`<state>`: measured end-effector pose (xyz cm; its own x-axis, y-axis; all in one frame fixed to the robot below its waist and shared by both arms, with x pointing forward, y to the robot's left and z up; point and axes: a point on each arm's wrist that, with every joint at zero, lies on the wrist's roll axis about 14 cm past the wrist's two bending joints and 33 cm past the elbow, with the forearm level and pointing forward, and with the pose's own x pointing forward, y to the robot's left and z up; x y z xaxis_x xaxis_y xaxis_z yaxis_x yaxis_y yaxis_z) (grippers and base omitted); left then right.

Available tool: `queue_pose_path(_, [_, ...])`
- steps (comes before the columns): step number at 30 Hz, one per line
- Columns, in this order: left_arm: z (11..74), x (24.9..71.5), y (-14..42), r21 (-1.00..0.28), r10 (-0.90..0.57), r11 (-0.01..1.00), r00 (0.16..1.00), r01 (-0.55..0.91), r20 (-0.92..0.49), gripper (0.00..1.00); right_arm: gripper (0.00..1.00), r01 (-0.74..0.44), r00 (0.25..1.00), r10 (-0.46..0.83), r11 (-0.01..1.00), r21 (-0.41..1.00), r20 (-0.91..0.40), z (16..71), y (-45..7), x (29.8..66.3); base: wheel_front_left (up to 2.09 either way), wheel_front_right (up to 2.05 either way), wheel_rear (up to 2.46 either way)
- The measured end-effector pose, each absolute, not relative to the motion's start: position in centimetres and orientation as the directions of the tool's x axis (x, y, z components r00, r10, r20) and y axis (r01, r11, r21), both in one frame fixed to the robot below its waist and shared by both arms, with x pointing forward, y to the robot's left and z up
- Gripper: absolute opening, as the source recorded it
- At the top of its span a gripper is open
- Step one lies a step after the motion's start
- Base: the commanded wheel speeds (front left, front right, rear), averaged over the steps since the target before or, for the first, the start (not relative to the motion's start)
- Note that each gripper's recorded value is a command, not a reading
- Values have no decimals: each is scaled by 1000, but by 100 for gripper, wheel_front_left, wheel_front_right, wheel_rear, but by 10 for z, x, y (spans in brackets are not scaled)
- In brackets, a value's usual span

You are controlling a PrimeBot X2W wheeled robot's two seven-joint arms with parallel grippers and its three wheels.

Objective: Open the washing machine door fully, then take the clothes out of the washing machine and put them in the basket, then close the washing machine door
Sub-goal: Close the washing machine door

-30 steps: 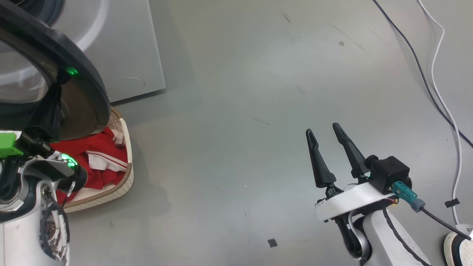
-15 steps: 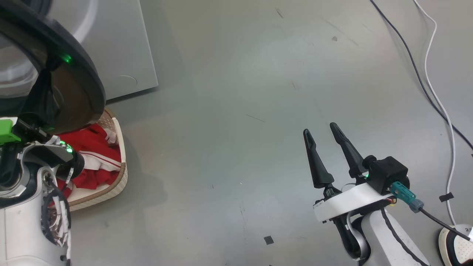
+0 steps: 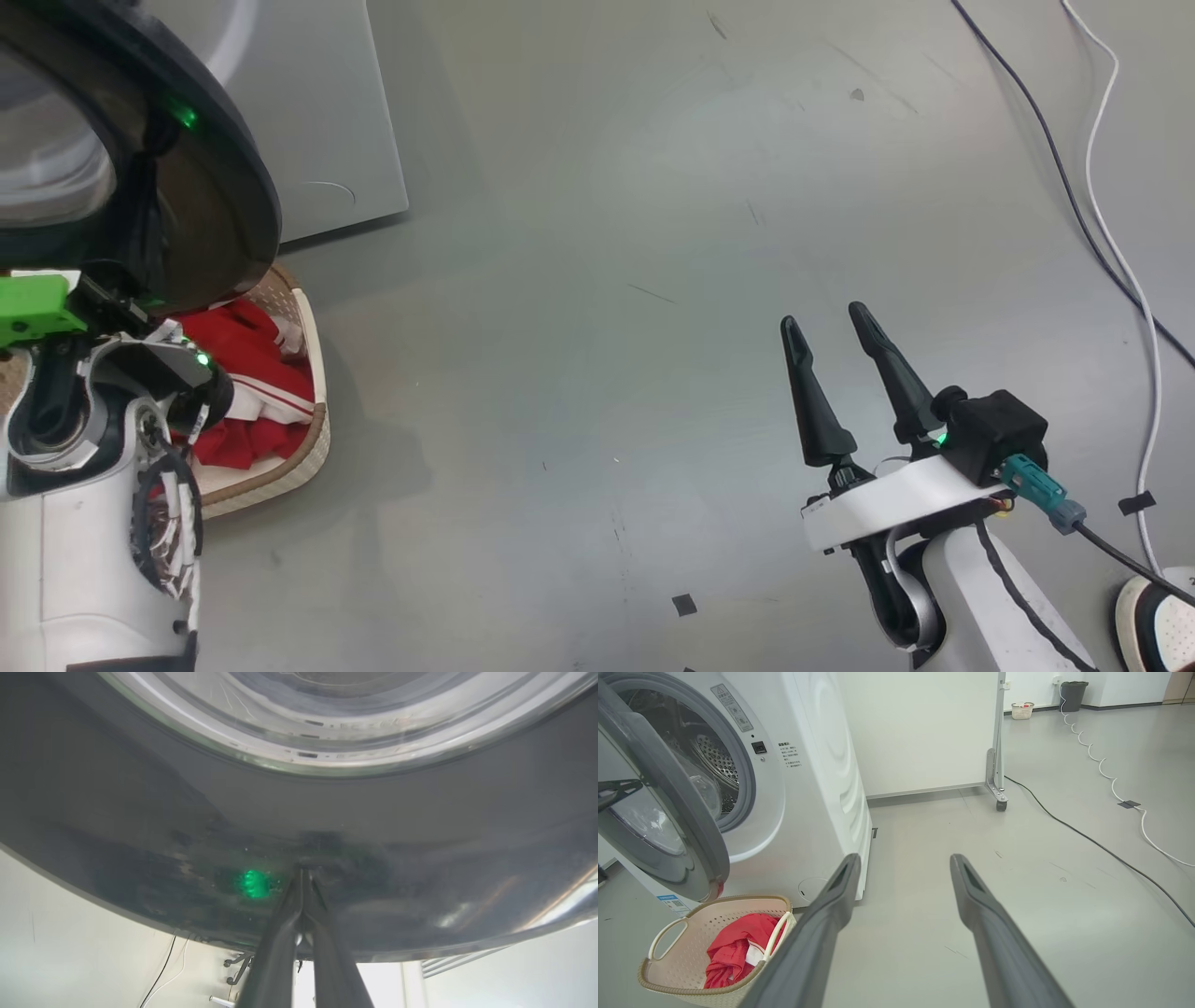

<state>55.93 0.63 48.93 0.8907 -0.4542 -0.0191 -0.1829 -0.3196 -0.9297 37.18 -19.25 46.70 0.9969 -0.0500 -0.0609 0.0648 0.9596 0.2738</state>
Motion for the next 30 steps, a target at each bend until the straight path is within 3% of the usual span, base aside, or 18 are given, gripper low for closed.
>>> queue_pose_path(6, [483,551,9,-939,-460,-287,887,-189,-38,0,100,65,998,-57,959,276,-39,473,-195,376,0,0,0])
queue_pose_path(11, [467,526,7,-959,-499,-199,863,-202,-79,0,100,61,998,-58,962,265,-19,479,-196,380,0,0,0])
queue_pose_path(18, [459,496,17,-992,-539,19,834,-128,-118,0,100,11,1000,-15,966,259,12,486,-186,388,0,0,0])
queue_pose_path(20, [459,489,34,-983,-538,171,831,-61,-145,0,100,-18,1000,13,967,253,23,489,-179,392,0,0,0])
queue_pose_path(30, [475,472,100,-878,-386,474,911,60,-146,0,100,-111,993,98,964,240,63,499,-156,402,0,0,0])
